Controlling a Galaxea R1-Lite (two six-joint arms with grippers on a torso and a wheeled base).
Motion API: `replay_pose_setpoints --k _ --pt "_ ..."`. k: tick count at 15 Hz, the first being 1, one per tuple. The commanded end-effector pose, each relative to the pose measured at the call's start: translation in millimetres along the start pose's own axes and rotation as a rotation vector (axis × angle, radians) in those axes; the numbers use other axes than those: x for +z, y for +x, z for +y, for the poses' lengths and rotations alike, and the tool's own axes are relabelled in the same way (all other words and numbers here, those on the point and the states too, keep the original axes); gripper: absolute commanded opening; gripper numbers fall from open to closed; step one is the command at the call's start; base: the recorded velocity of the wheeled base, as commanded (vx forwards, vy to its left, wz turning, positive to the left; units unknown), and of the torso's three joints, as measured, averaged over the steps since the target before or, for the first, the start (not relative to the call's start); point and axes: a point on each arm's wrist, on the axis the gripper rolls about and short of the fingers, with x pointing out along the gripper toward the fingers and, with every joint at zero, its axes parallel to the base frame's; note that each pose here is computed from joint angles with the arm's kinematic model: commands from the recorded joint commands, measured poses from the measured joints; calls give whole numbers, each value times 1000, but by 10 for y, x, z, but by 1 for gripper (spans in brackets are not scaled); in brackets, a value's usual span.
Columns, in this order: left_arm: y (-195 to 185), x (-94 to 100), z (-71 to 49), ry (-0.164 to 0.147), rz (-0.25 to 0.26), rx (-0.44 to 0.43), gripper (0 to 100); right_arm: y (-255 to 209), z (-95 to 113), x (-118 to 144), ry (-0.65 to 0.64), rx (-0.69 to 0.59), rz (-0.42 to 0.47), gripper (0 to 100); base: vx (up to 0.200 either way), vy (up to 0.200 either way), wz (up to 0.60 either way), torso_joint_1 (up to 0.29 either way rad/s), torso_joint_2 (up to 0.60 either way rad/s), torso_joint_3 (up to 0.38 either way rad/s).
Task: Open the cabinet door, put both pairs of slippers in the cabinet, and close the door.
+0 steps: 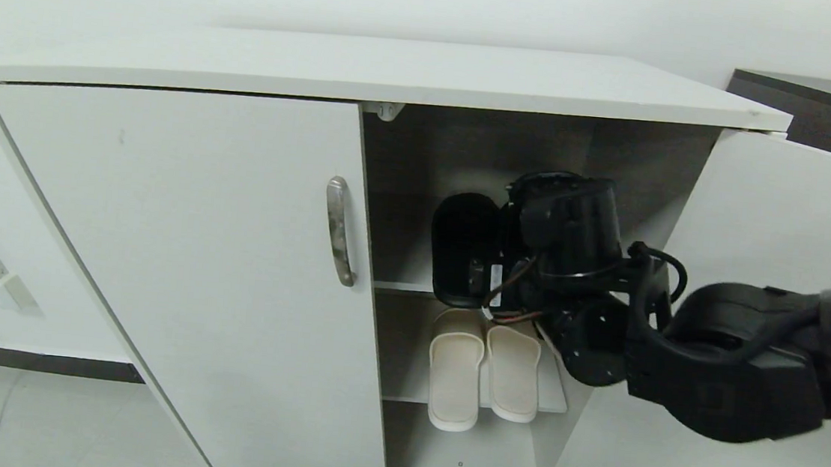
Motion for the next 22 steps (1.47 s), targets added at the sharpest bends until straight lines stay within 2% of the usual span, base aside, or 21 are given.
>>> replay_pose_setpoints --k 1,5,7,8,14,20,22 --pt "0 0 0 0 0 -1 0 -391 -204 -125 17 119 -19 100 0 0 0 0 0 0" --pt "0 0 0 1 0 -1 0 -507 -253 -404 30 276 -24 100 0 0 0 0 0 0" --pt "0 0 0 3 0 -1 0 -462 -200 -516 25 294 -20 100 0 0 0 0 0 0" --pt "0 0 0 3 0 1 0 -444 -177 -553 21 298 -18 0 0 0 0 0 0 0" --pt "0 0 0 3 0 -1 0 -422 -60 -756 -33 318 33 0 0 0 0 0 0 0" --pt "0 0 0 3 0 -1 0 -440 -48 -808 -56 308 40 0 0 0 0 0 0 0" --pt "0 0 0 3 0 -1 0 -447 -50 -814 -52 312 31 0 -200 0 0 5 2 5"
